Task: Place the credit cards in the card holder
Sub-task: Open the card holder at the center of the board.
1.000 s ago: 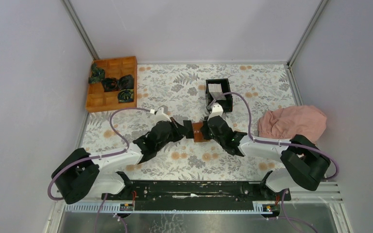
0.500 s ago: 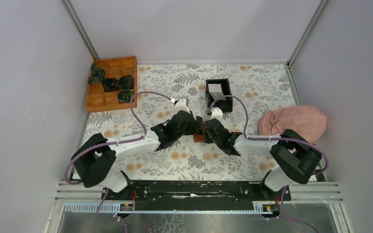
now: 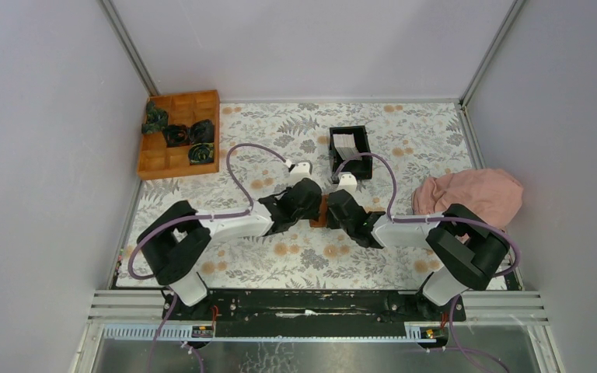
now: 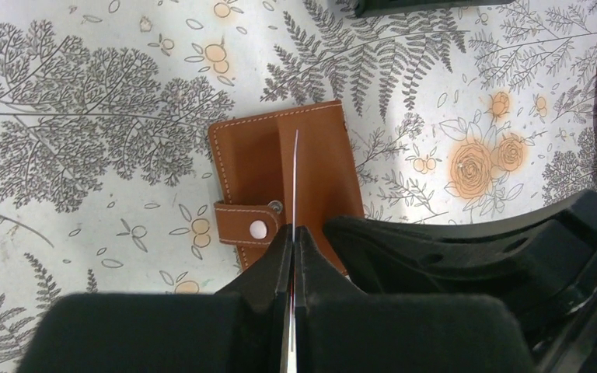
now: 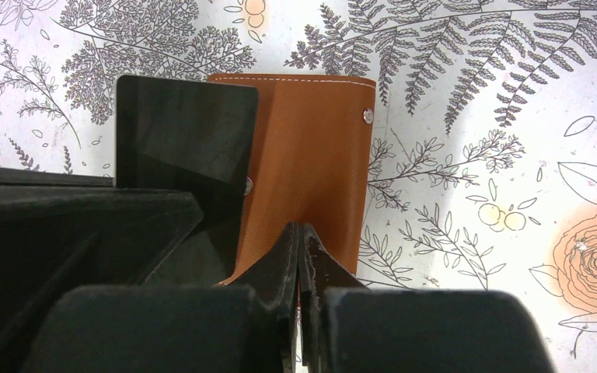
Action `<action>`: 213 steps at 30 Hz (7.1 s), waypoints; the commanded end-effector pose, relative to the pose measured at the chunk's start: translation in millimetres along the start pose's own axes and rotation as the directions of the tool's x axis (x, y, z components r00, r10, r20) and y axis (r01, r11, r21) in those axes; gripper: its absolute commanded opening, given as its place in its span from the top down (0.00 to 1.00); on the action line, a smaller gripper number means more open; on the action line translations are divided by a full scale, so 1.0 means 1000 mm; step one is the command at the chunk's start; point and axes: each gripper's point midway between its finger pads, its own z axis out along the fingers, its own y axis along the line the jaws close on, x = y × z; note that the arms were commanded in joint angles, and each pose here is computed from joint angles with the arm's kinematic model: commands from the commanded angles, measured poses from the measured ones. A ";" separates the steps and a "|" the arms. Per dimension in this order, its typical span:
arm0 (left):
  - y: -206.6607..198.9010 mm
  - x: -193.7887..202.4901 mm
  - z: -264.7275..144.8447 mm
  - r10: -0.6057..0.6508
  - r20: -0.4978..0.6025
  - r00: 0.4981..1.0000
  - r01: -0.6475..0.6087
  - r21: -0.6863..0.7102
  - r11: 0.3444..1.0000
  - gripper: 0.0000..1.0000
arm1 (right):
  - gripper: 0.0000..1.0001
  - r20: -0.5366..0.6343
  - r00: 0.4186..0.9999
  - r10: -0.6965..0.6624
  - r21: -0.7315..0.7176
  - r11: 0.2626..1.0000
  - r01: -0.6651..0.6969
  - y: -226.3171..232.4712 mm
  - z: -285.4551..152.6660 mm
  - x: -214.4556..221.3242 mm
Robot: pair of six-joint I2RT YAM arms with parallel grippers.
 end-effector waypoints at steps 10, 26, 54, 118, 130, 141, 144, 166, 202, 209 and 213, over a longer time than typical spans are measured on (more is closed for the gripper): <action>-0.003 -0.007 0.012 0.096 -0.021 0.995 -0.098 -0.120 0.988 1.00 | 1.00 0.013 1.000 0.016 0.013 1.000 -0.016 -0.001 0.003 -0.006; 0.020 -0.020 0.008 0.093 -0.025 0.995 -0.096 -0.226 0.969 1.00 | 1.00 -0.012 1.000 0.009 0.013 1.000 -0.009 0.000 0.010 0.002; 0.060 -0.015 -0.003 -0.050 0.013 0.999 0.052 -0.207 0.977 1.00 | 1.00 -0.024 1.000 0.000 0.017 1.000 0.001 0.000 0.013 0.005; 0.105 0.028 0.004 -0.270 -0.030 0.962 0.264 -0.130 0.956 1.00 | 0.36 -0.035 0.858 -0.513 0.394 0.782 0.483 0.019 0.007 0.002; 0.109 0.031 0.007 -0.272 -0.040 0.962 0.263 -0.144 0.954 1.00 | 0.36 -0.029 0.807 -0.590 0.451 0.713 0.537 0.018 0.002 -0.001; 0.114 0.037 0.009 -0.274 -0.045 0.961 0.264 -0.162 0.951 1.00 | 0.36 0.027 0.777 -0.629 0.483 0.689 0.541 0.020 -0.003 -0.019; 0.115 0.039 0.009 -0.276 -0.050 0.960 0.264 -0.167 0.950 1.00 | 0.36 0.046 0.767 -0.640 0.497 0.681 0.538 0.023 -0.004 -0.026; 0.122 0.045 0.007 -0.275 -0.054 0.960 0.261 -0.188 0.947 1.00 | 0.37 0.151 0.746 -0.648 0.510 0.698 0.503 0.031 -0.004 -0.071; 0.137 0.052 0.007 -0.289 -0.058 0.956 0.270 -0.219 0.938 1.00 | 0.52 0.181 0.795 -0.579 0.288 0.804 0.520 0.025 0.037 -0.107; 0.140 0.050 0.006 -0.294 -0.052 0.954 0.276 -0.223 0.935 1.00 | 0.81 0.183 0.814 -0.552 0.194 0.831 0.521 0.034 0.046 -0.109; 0.142 0.047 0.005 -0.299 -0.045 0.953 0.282 -0.225 0.933 1.00 | 1.00 0.170 0.839 -0.516 0.189 0.853 0.486 0.029 0.044 -0.111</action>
